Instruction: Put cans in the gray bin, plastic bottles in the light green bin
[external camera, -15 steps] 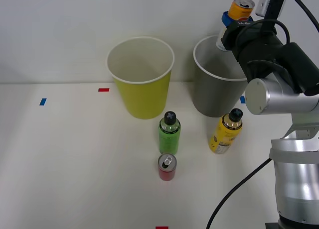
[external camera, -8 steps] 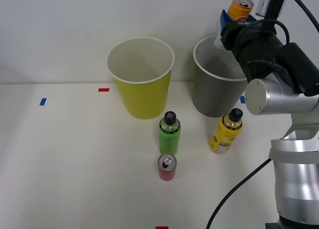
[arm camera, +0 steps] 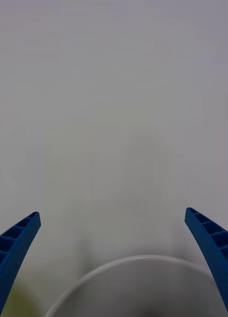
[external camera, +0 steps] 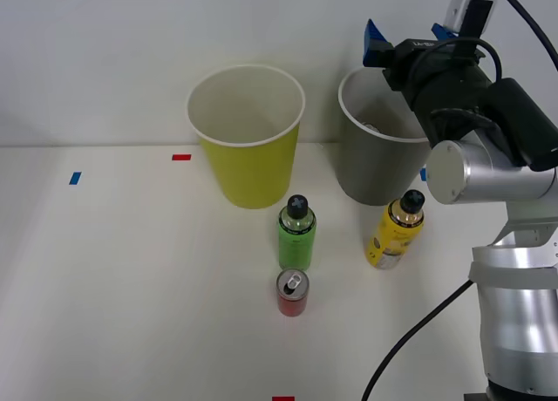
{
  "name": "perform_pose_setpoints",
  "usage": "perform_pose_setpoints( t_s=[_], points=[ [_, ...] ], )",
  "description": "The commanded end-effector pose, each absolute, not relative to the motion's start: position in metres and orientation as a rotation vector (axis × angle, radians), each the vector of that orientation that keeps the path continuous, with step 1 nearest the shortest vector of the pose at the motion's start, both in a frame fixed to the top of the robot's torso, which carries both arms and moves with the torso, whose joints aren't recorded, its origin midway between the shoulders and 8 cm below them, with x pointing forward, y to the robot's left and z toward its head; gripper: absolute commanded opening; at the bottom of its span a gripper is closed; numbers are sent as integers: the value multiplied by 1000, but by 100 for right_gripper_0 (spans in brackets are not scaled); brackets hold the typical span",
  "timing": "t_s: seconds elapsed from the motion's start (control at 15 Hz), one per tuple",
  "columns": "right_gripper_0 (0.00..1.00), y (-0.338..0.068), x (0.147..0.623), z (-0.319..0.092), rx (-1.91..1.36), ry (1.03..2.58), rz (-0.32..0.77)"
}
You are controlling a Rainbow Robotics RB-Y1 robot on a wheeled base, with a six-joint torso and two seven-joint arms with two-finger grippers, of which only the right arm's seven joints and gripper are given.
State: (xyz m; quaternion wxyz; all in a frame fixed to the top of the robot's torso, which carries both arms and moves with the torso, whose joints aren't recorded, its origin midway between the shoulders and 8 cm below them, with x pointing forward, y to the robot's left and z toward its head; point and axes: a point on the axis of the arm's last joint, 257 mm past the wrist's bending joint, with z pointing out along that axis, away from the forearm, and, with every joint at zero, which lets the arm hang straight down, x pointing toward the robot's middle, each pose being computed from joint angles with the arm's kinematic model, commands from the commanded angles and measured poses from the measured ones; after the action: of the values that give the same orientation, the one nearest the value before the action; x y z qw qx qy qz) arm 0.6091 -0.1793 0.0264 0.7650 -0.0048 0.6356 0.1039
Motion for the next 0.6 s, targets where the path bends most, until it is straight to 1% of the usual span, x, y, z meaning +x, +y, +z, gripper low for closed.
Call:
perform_pose_setpoints(
  t_s=[0.07, 0.4, 0.6],
  points=[
    [100, -179, 609, 26, -9, 1381, 231],
    [100, -183, 604, 32, -26, 1360, 206],
    [100, -192, 577, 38, -51, 1327, 179]
  ],
)
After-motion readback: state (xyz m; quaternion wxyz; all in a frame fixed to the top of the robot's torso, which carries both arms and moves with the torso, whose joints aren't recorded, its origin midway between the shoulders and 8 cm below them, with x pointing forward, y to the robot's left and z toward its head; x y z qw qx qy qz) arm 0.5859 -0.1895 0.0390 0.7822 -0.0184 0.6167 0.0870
